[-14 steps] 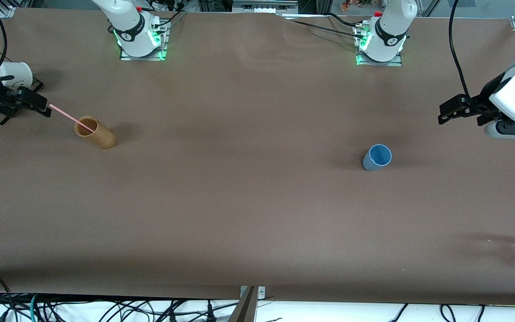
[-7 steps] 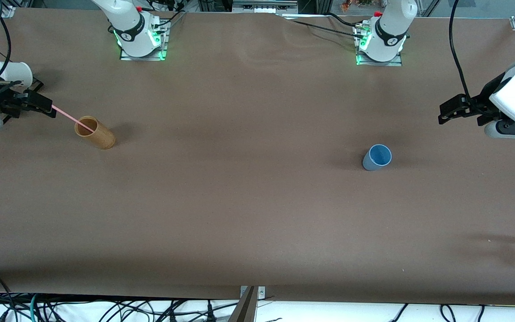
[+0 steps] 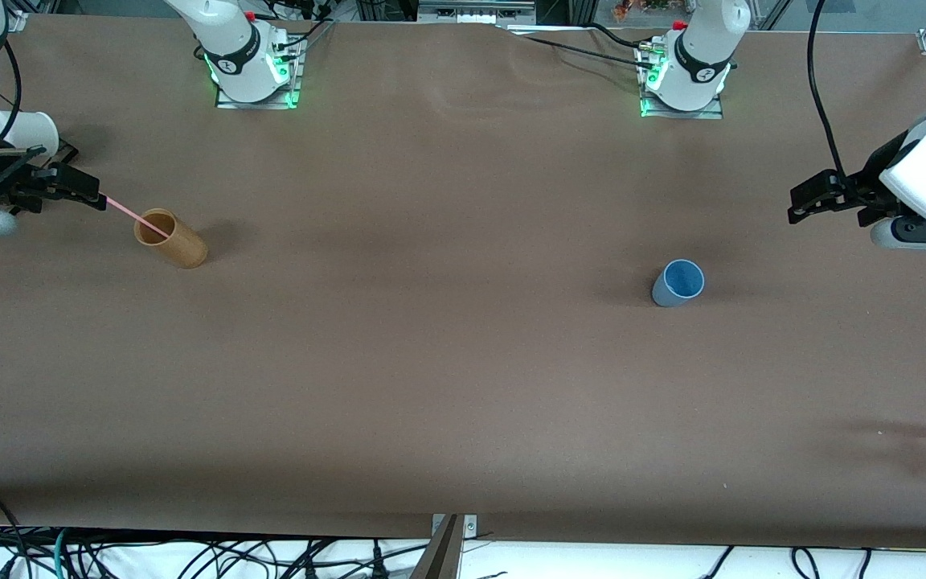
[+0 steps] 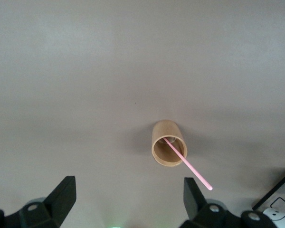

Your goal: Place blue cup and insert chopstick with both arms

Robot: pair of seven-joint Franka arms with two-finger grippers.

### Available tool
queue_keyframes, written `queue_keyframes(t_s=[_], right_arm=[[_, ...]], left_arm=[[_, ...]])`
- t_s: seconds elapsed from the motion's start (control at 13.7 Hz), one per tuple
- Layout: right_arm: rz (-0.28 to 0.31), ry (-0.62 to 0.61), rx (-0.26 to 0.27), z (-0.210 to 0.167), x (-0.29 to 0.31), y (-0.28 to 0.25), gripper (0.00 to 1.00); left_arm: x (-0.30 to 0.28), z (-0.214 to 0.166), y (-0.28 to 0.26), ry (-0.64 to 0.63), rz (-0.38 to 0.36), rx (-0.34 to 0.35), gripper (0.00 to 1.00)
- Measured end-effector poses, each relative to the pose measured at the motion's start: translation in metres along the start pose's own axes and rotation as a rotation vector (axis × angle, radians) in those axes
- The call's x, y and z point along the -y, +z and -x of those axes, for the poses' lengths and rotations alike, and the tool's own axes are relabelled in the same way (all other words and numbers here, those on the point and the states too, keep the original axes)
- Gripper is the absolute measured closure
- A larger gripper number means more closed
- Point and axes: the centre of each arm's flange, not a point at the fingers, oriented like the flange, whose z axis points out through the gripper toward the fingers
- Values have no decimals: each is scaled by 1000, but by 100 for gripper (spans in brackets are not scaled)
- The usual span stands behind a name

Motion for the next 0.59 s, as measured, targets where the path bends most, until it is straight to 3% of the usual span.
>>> queue_keyframes(t_s=[0.22,0.44,0.59], right_arm=[[-6,-54,49,5,-1,5,0],[-33,-316,121,9,-12,24,0],[-39,-419,159,11,-25,41,0]], left_arm=[[0,-2,3,0,0,6,0],[-4,-15,30,3,24,53,0],[-17,-26,55,23,32,95,0]])
